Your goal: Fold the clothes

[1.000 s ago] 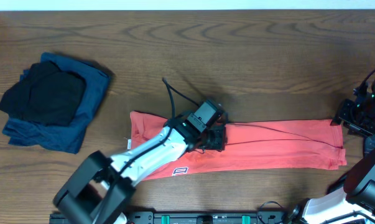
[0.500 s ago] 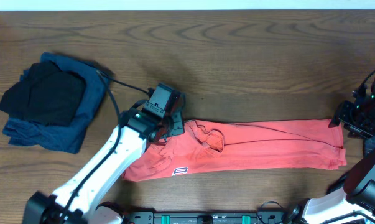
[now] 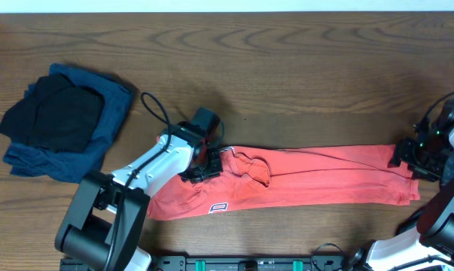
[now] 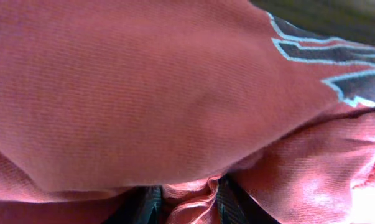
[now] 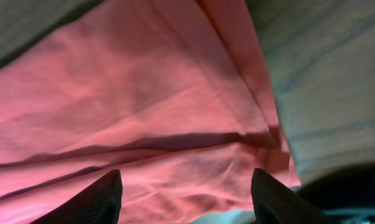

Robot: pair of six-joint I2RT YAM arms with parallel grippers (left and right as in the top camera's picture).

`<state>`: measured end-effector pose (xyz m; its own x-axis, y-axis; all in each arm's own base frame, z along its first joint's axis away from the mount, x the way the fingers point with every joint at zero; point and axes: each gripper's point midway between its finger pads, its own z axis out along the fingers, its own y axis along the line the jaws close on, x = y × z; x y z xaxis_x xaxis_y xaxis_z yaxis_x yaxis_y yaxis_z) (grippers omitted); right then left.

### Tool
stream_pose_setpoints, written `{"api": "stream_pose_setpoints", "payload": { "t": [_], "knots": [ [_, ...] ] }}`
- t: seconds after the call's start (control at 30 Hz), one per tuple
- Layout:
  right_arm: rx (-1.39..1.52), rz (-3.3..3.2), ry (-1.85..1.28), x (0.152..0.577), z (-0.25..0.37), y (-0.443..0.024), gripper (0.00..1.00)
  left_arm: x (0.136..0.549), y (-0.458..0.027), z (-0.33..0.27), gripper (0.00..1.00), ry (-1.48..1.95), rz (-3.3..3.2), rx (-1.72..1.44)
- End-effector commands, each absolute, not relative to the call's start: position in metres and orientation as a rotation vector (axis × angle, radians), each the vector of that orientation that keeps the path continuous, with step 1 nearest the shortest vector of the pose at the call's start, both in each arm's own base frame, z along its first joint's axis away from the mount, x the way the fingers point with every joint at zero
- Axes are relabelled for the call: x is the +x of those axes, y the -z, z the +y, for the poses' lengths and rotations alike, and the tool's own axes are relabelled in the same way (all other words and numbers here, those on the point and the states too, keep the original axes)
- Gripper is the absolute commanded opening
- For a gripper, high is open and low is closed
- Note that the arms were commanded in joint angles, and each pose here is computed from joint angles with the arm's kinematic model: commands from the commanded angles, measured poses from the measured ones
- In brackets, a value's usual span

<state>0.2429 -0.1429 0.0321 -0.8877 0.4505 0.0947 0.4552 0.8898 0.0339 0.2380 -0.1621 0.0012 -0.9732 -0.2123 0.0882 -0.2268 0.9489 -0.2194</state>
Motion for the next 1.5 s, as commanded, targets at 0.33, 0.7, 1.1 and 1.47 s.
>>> {"api": "stream_pose_setpoints", "payload": {
  "t": [0.33,0.7,1.1,1.47],
  "knots": [
    [-0.737,-3.008,0.158,0.242,-0.145,-0.013,0.60,0.279,0.034,-0.125,0.32,-0.368,-3.067,0.492],
    [-0.660,-3.044,0.275,0.268,-0.125,0.013,0.61,0.339,0.025,-0.111,0.32,-0.491,-3.257,0.439],
    [-0.529,-3.256,0.221,0.321,-0.120,0.011,0.66,0.379,0.005,-0.073,0.32,-0.530,-3.323,0.620],
    [-0.615,-3.301,0.211,0.330,-0.154,-0.050,0.68,0.383,-0.059,-0.083,0.33,-0.708,-3.396,0.502]
  ]
}}
